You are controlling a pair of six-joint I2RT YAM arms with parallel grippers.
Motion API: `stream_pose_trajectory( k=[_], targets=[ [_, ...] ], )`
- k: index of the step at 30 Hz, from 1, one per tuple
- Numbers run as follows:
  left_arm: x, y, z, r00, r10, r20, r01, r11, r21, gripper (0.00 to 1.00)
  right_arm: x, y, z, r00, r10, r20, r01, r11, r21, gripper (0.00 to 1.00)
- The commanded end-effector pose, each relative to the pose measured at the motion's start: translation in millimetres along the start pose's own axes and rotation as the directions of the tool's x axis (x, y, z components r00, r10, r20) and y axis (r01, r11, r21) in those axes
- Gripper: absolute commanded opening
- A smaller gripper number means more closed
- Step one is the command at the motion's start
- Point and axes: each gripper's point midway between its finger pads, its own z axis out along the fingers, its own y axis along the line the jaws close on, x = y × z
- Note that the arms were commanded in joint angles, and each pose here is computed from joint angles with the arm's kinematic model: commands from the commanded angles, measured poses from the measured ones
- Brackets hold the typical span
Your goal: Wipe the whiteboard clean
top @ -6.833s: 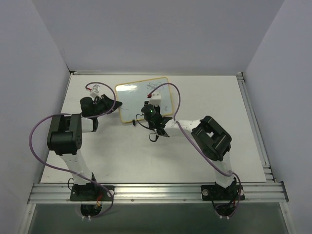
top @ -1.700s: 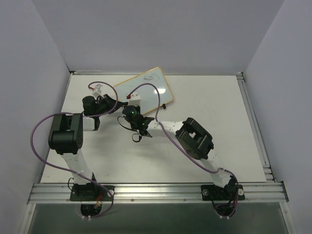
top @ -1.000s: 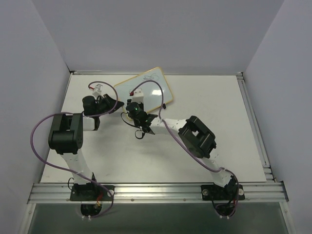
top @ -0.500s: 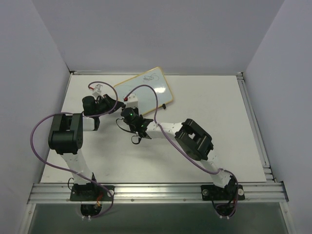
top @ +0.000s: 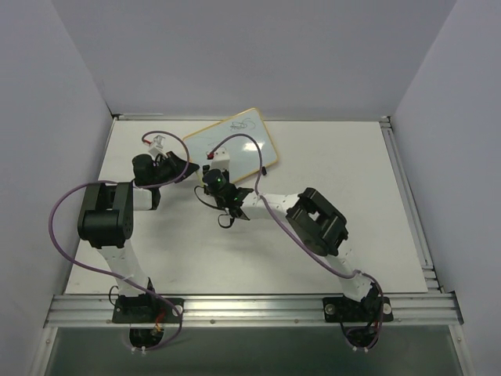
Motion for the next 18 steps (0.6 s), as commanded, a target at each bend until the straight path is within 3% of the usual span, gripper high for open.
stream_pose_trajectory(
  k=[1,7,18],
  targets=[
    [-6,0,2,0.999,0.043,0.009,-0.043,0.999,0.002,0.12,5,-63,7,0.998,-0.027,-0.053,0.034,0.99,0.137,0.0],
    [-5,0,2,0.999,0.043,0.008,-0.043,0.999,0.003,0.12,9,-70,7,0.998,-0.014,-0.056,0.022,0.99,0.142,0.0],
    [-5,0,3,0.999,0.043,0.006,-0.043,0.999,0.006,0.12,48,-28,-16,0.996,0.024,-0.089,-0.019,0.998,0.057,0.0]
  ],
)
